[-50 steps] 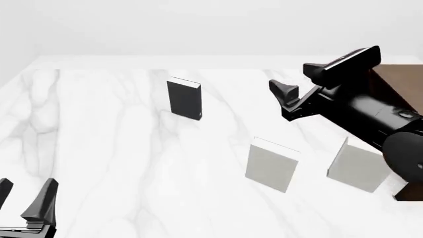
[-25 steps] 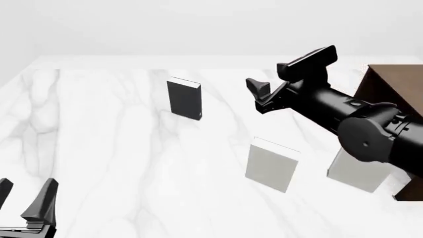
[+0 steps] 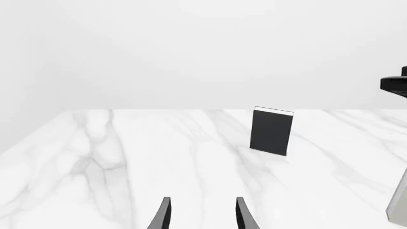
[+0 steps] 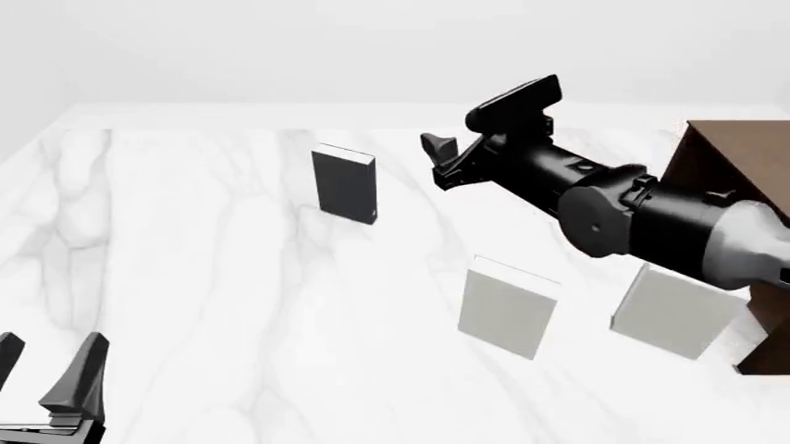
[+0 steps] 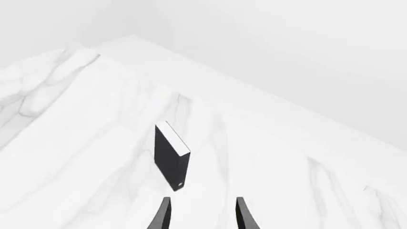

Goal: Pick up the book on the left and place it on top of the shelf.

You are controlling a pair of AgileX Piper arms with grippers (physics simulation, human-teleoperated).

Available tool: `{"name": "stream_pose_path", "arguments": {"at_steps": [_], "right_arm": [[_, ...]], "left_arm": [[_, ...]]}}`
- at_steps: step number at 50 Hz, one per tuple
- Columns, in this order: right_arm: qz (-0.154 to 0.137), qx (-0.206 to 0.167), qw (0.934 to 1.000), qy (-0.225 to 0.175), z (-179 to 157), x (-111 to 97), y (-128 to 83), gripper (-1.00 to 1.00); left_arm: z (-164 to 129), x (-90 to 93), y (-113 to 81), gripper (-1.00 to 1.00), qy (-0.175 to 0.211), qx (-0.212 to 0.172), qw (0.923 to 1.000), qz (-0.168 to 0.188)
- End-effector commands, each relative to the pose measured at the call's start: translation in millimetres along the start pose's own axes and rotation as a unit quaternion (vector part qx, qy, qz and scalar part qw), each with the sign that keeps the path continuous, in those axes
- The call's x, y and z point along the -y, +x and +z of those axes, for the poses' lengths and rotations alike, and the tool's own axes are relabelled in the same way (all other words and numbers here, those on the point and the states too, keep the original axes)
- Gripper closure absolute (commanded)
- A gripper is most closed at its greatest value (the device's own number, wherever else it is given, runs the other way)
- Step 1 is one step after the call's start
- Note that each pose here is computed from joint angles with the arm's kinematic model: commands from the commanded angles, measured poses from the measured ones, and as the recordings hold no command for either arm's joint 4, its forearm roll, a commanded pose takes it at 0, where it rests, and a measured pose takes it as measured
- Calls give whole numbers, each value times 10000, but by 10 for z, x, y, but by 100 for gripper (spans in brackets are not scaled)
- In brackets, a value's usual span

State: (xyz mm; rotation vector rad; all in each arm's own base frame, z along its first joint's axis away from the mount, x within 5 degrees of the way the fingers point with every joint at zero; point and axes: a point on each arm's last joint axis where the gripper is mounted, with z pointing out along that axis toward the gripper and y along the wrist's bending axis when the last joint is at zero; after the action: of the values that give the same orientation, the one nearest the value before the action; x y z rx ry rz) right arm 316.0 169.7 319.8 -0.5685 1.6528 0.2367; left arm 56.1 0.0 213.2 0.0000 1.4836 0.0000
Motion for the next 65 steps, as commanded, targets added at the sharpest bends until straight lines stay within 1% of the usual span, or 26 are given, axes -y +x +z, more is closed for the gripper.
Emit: {"name": "stream_pose_path", "arguments": {"at_steps": [1, 8, 25, 28, 32, 43, 54, 65], "right_arm": [[136, -40, 9996, -253, 623, -233, 134, -100], [173, -45, 9994, -283, 671, -265, 159, -100], [240, -95, 9994, -251, 869, -258, 261, -100], [244, -87, 9994, -232, 920, -247, 283, -100], [258, -46, 9996, -142, 993, -179, 317, -100], [266, -122, 9995, -85, 1063, -131, 397, -100], [336, -191, 9992, -99, 1178, -157, 514, -100], [387, -211, 9990, -107, 1267, -175, 571, -100]], "left_arm": [[0, 0, 0, -100, 0, 0, 10000, 0], [0, 0, 0, -100, 0, 0, 10000, 0], [0, 0, 0, -100, 0, 0, 10000, 0], [0, 0, 0, -100, 0, 0, 10000, 0], [0, 0, 0, -100, 0, 0, 10000, 0], [0, 0, 0, -100, 0, 0, 10000, 0], [0, 0, 0, -100, 0, 0, 10000, 0], [0, 0, 0, -100, 0, 0, 10000, 0]]}}
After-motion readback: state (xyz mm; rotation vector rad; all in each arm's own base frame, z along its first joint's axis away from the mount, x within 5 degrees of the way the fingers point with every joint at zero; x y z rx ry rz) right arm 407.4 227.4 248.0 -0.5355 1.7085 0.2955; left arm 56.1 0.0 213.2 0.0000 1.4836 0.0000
